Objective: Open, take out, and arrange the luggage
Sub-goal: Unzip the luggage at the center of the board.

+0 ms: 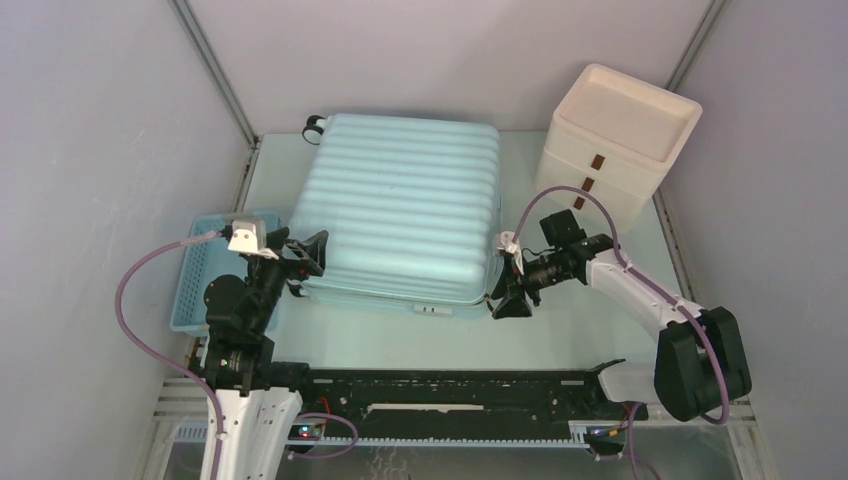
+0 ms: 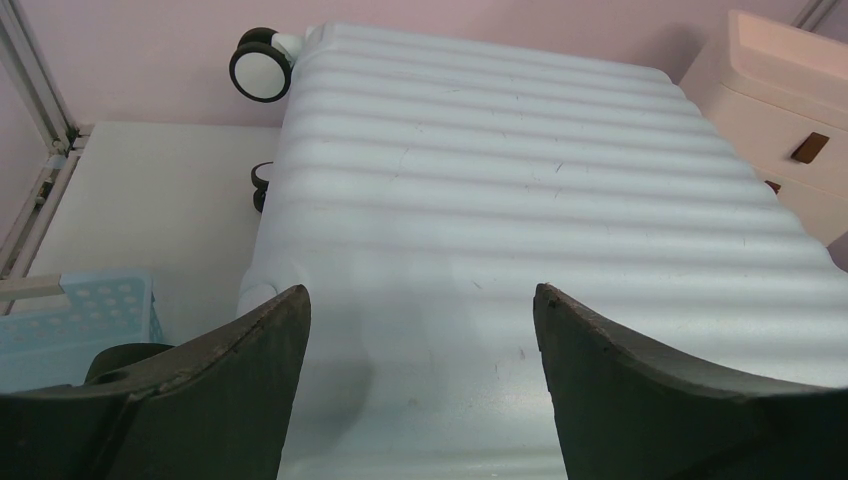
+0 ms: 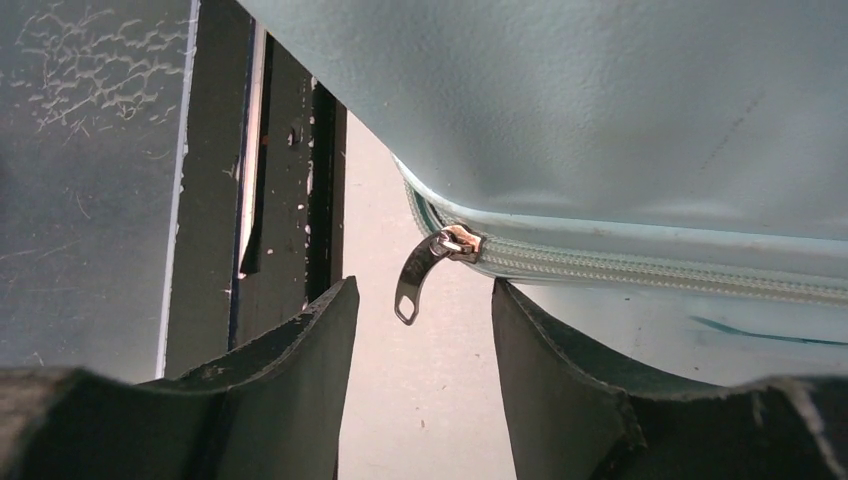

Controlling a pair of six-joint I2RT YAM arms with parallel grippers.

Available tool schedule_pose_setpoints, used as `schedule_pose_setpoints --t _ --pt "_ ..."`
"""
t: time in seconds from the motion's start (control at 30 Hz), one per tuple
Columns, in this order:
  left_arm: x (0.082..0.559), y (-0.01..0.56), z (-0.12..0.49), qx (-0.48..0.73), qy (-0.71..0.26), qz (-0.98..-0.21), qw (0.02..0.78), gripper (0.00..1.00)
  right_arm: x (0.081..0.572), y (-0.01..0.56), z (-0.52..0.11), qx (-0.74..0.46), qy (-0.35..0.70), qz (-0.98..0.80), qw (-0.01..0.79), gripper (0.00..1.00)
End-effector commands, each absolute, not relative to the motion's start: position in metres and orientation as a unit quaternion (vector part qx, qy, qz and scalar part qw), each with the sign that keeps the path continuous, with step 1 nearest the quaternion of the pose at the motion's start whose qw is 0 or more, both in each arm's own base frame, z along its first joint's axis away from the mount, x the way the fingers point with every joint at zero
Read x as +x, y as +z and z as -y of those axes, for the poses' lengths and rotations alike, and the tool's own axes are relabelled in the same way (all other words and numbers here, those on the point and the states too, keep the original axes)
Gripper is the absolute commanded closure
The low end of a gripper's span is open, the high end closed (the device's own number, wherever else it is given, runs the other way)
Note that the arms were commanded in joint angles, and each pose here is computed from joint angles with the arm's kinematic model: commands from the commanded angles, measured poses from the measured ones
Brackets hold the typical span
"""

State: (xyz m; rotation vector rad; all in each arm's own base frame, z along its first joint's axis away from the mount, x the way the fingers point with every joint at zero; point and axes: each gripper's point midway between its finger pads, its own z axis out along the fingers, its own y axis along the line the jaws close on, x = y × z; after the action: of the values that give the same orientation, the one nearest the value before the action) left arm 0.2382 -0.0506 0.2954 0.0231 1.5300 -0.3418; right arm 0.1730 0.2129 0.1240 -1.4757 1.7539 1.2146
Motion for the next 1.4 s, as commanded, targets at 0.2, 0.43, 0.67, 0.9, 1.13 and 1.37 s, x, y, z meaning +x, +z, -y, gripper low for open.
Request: schedule_pose_setpoints --t 0.2,0.43,0.67,0.9,1.13,1.37 --pt "0.24 0.291 0.05 0.017 -0.149 -0.69 0.708 0.13 0.163 0.123 -0.228 -0.568 0.406 -0.646 0.308 0.43" --pt "0.241 0.29 0.05 0.017 -0.149 -0.692 0.706 0.13 0.184 0.124 -0.228 -0.557 0.327 -0.671 0.364 0.48" --pt "0.242 0.289 0.05 0.016 -0.148 -0.694 0.704 0.13 0.194 0.124 -0.227 -0.549 0.3 -0.683 0.377 0.55" --pt "0.242 0.289 0.05 0.016 -0.148 -0.694 0.704 0.13 0.202 0.13 -0.222 -0.539 0.284 -0.688 0.394 0.65" --pt "0.242 0.289 0.05 0.016 -0.148 -0.694 0.704 0.13 0.194 0.14 -0.222 -0.549 0.311 -0.669 0.392 0.85" --pt "0.242 0.29 0.05 0.016 -0.148 -0.693 0.705 0.13 0.188 0.145 -0.221 -0.556 0.325 -0.658 0.389 0.99"
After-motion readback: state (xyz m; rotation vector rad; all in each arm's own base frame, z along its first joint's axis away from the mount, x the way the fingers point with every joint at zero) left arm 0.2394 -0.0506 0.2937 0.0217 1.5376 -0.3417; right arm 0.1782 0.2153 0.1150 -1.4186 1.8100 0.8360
